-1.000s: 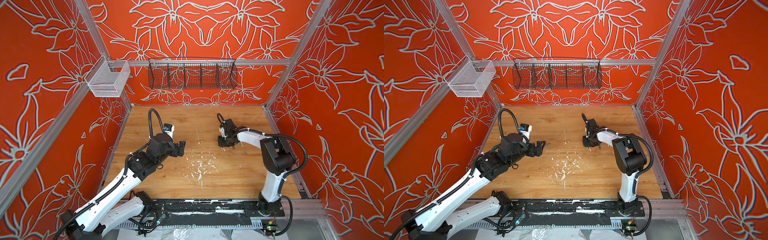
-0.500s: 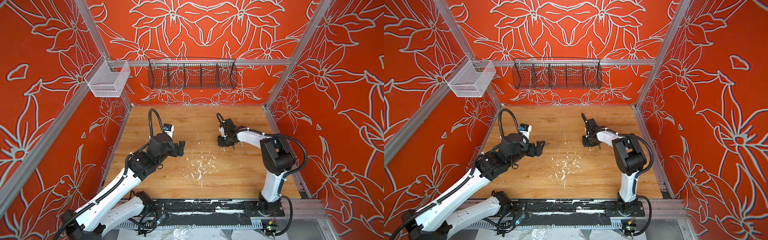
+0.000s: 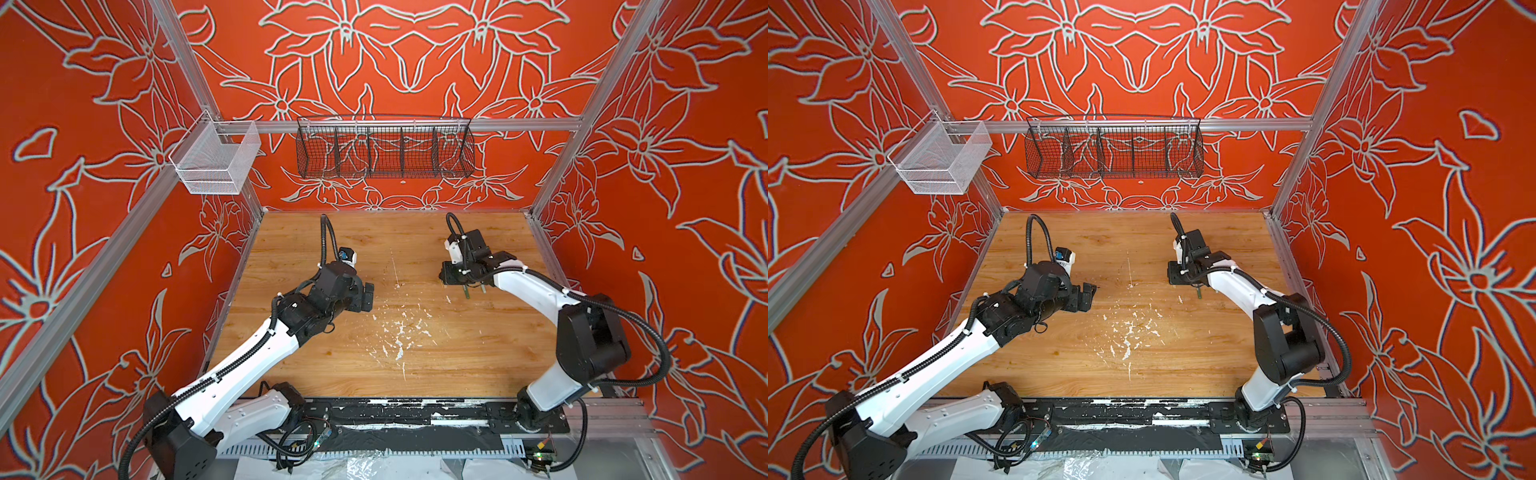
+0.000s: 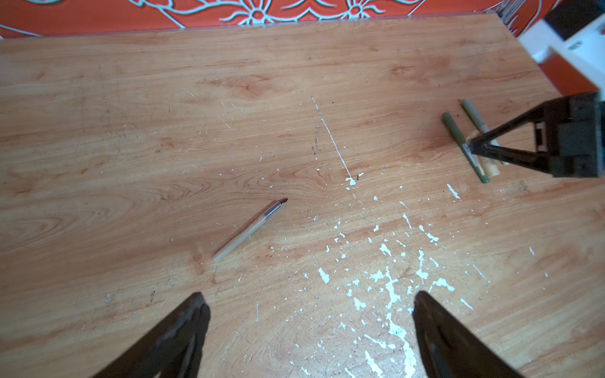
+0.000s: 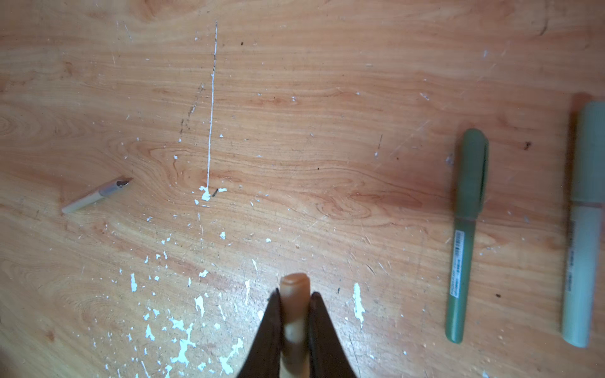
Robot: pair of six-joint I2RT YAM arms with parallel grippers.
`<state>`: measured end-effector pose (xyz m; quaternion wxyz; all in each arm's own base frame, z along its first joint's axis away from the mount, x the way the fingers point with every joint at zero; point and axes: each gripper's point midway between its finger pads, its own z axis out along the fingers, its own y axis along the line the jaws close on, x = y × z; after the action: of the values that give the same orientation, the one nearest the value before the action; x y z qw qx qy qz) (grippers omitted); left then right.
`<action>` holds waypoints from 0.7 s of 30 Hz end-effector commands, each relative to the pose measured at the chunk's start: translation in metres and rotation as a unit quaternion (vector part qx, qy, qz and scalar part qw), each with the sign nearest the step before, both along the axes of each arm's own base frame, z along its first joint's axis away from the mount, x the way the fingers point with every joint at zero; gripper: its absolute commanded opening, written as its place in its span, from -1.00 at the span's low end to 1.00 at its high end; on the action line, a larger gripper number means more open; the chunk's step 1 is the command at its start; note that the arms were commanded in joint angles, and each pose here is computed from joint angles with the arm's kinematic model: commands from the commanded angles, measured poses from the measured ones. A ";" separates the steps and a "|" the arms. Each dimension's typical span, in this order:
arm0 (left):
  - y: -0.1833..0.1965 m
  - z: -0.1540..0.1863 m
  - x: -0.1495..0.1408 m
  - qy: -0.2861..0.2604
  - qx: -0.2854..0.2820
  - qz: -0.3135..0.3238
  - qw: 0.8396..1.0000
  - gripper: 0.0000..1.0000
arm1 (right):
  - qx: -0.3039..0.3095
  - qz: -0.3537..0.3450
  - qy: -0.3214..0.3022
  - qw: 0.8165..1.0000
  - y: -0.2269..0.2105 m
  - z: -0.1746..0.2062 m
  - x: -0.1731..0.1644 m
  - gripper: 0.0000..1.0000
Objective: Insert pens into pen caps
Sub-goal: Pick up the pen cap from the center of the table, then rotate the pen at the center of the table.
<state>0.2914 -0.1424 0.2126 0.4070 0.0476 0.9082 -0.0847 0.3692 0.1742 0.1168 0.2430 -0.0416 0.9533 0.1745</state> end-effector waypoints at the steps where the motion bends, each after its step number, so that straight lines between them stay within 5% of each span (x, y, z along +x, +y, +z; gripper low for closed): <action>1: 0.011 -0.025 0.008 0.057 0.017 0.036 0.998 0.94 | 0.003 -0.009 0.001 1.000 -0.006 0.007 -0.014 -1.00; 7: 0.013 -0.054 0.028 0.121 0.040 0.036 0.991 0.94 | 0.041 0.000 -0.017 0.999 -0.004 0.036 -0.034 -1.00; 13: 0.025 -0.073 0.048 0.162 -0.034 0.037 0.985 0.94 | 0.051 -0.003 -0.027 0.998 -0.009 0.046 -0.050 -1.00; 21: 0.029 -0.108 0.062 0.201 -0.004 0.012 0.979 0.94 | 0.068 0.007 -0.019 0.997 -0.006 0.038 -0.061 -1.00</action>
<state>0.3487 -0.1082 0.1151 0.2334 -0.0137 0.9687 -0.0831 0.3129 0.1653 0.1529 0.2670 -0.0356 0.9362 0.2258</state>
